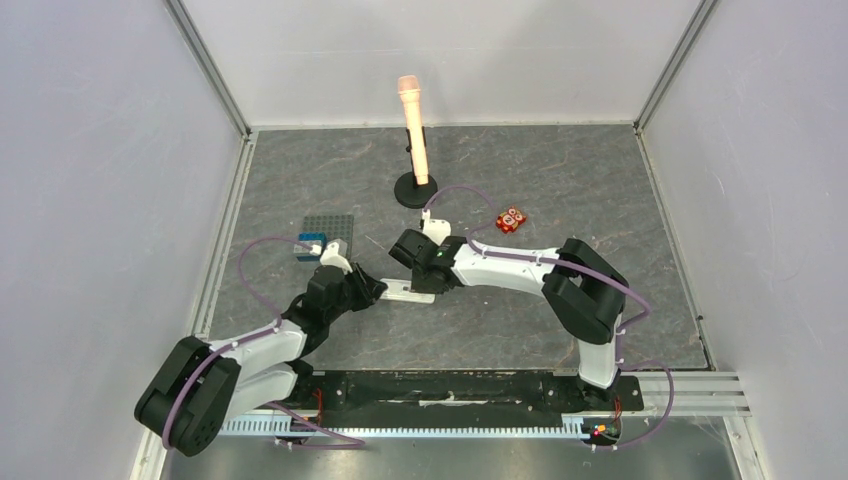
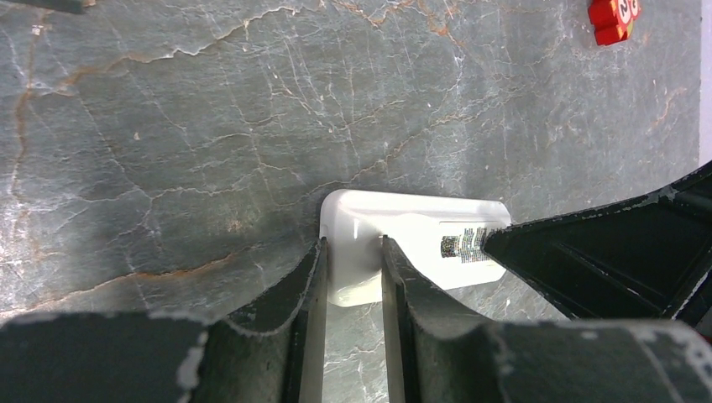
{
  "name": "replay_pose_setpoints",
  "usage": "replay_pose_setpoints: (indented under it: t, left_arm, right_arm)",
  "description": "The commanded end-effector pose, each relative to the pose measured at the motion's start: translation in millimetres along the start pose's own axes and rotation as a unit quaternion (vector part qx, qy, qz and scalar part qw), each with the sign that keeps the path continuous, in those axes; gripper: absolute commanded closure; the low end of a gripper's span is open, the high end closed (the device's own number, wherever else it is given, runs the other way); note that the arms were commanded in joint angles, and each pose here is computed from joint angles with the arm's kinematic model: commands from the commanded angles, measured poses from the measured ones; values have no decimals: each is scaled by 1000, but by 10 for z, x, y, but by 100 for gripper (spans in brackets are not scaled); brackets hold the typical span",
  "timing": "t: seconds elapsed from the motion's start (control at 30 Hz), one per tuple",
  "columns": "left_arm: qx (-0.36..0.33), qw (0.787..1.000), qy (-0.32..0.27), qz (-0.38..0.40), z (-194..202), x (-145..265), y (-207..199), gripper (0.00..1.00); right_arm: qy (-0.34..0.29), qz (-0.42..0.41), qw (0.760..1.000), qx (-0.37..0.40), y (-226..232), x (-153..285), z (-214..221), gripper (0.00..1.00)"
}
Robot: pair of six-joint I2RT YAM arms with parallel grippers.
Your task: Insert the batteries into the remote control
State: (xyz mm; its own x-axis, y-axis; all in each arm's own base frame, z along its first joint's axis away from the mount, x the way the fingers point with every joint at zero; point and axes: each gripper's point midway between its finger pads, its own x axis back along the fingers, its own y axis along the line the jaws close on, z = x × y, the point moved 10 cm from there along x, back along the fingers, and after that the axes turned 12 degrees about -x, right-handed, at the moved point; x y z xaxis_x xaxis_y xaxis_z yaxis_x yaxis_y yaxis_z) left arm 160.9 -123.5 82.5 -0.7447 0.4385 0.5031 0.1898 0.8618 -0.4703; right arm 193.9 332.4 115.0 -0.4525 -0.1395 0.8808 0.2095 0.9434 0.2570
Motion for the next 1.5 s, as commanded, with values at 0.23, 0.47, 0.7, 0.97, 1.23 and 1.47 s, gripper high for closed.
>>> replay_pose_setpoints:
  t: [0.23,0.47,0.7,0.97,1.23,1.47]
  left_arm:
    - [-34,993,74,81,114,111,-182,70]
    - [-19,993,87,82,155,117,-180,67]
    - [-6,993,88,83,133,106,-206,65]
    - [43,987,96,122,116,124,-312,66]
    - [85,983,104,124,160,122,-349,66]
    - [103,984,113,97,168,92,-336,67]
  right_arm:
    - [-3,102,993,58,-419,-394,206,55]
    - [-25,17,999,34,-186,-36,-15,40]
    - [-28,-5,999,25,-235,122,-121,38]
    - [-56,-1,996,68,-391,187,-232,49]
    - [-56,-2,992,116,-382,195,-274,54]
    - [-39,-13,986,159,-385,225,-273,53]
